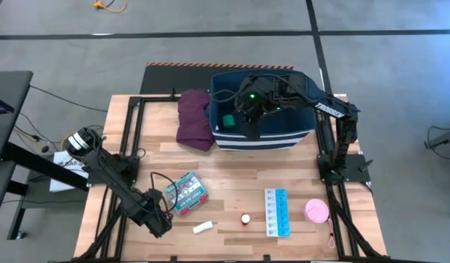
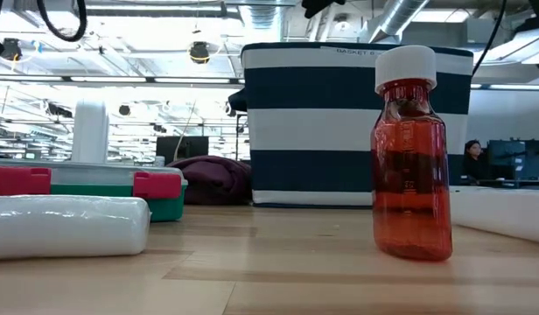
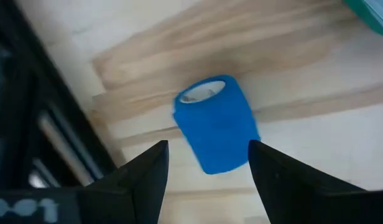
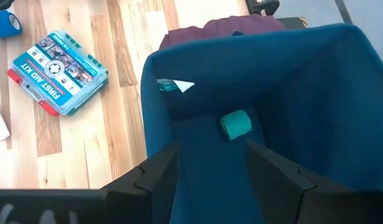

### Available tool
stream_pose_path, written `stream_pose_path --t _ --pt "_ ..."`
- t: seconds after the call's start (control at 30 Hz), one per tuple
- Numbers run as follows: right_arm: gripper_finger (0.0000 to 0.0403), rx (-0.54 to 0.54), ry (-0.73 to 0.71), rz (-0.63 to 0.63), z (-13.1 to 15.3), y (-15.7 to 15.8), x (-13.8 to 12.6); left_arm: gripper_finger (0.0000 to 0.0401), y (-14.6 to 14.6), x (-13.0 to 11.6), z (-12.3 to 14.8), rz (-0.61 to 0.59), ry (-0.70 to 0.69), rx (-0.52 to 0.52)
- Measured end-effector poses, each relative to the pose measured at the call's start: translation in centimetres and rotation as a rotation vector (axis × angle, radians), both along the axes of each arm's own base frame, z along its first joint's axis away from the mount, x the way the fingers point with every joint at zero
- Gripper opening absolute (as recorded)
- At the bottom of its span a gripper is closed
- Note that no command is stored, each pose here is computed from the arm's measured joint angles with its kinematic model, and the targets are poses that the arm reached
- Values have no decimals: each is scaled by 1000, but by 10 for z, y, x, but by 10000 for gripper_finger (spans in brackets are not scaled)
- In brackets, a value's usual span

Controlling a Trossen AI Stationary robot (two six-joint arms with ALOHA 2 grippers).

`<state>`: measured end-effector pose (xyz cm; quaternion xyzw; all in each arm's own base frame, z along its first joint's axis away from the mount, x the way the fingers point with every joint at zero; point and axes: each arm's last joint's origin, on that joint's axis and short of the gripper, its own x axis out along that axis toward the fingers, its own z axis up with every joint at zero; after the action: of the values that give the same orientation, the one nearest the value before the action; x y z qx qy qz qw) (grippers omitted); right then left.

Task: Pick & place medical supplies in basket/bin
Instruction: Put the blue bandage into the blue organizer

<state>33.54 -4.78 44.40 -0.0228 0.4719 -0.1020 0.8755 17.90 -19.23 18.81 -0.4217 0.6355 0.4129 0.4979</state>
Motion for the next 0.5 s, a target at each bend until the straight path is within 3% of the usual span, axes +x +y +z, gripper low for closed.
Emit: stream_pose_path --t 0.13,0.3,0.5 --pt "172 0 3 0 0 0 0 210 -2 2 -20 6 -45 -50" --pt "168 0 11 5 -1 2 -1 205 1 -2 -32 1 1 -79" --pt "168 0 10 5 -1 2 -1 125 4 -1 -22 -11 -21 -86"
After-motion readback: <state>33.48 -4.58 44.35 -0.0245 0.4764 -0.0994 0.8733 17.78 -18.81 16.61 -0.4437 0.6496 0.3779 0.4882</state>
